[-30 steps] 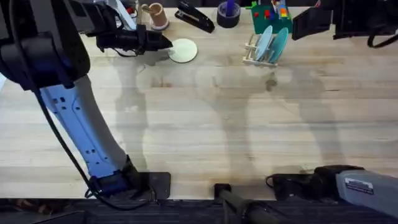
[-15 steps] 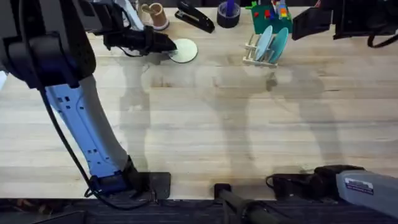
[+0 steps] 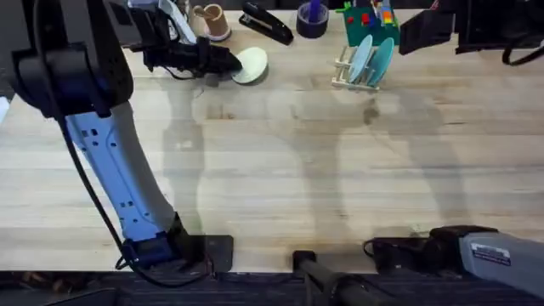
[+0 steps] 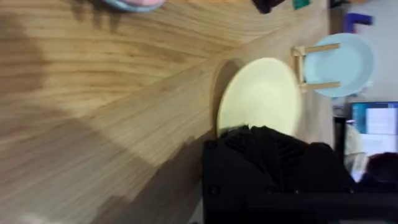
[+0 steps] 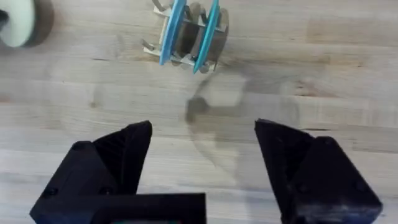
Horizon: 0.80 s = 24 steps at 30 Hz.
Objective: Pick up the plates from the table one by one and place each into a slot on the dish rack.
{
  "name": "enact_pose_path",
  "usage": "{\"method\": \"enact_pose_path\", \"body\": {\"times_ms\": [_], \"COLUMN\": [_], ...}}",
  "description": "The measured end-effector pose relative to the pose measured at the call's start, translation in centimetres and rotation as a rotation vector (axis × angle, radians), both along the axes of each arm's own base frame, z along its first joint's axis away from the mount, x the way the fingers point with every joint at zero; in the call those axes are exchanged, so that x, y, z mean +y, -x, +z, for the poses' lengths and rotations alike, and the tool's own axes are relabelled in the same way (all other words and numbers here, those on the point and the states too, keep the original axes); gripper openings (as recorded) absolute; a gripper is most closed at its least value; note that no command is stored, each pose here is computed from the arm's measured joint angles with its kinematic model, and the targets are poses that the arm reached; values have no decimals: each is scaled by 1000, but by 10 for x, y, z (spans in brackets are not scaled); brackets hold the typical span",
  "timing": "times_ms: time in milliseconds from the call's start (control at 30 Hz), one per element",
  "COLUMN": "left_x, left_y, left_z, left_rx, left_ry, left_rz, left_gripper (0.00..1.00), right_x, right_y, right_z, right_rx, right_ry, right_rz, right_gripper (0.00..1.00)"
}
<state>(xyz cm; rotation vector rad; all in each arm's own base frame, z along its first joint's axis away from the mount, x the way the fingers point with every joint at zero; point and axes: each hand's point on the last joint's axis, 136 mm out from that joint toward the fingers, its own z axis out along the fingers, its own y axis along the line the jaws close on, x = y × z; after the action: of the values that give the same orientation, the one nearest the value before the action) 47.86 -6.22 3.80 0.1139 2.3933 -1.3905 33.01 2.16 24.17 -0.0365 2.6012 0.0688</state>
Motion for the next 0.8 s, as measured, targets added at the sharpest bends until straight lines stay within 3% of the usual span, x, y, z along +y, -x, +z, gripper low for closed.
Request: {"method": "enact_pose_path", "body": {"times_ms": [300, 800], "left_x": [-1, 0], "left_y": [-1, 1], "left_z": [2, 1], "left_rx": [4, 22], "left_ry": [34, 29], "left_rz": [0, 3], "left_gripper": [39, 38], "right_x": [0, 11], "right_y": [0, 7], "right_z": [0, -3], "right_rx": [0, 23], "right_ry": [0, 69], "right_rz": [0, 34], "right_gripper": [995, 993]}}
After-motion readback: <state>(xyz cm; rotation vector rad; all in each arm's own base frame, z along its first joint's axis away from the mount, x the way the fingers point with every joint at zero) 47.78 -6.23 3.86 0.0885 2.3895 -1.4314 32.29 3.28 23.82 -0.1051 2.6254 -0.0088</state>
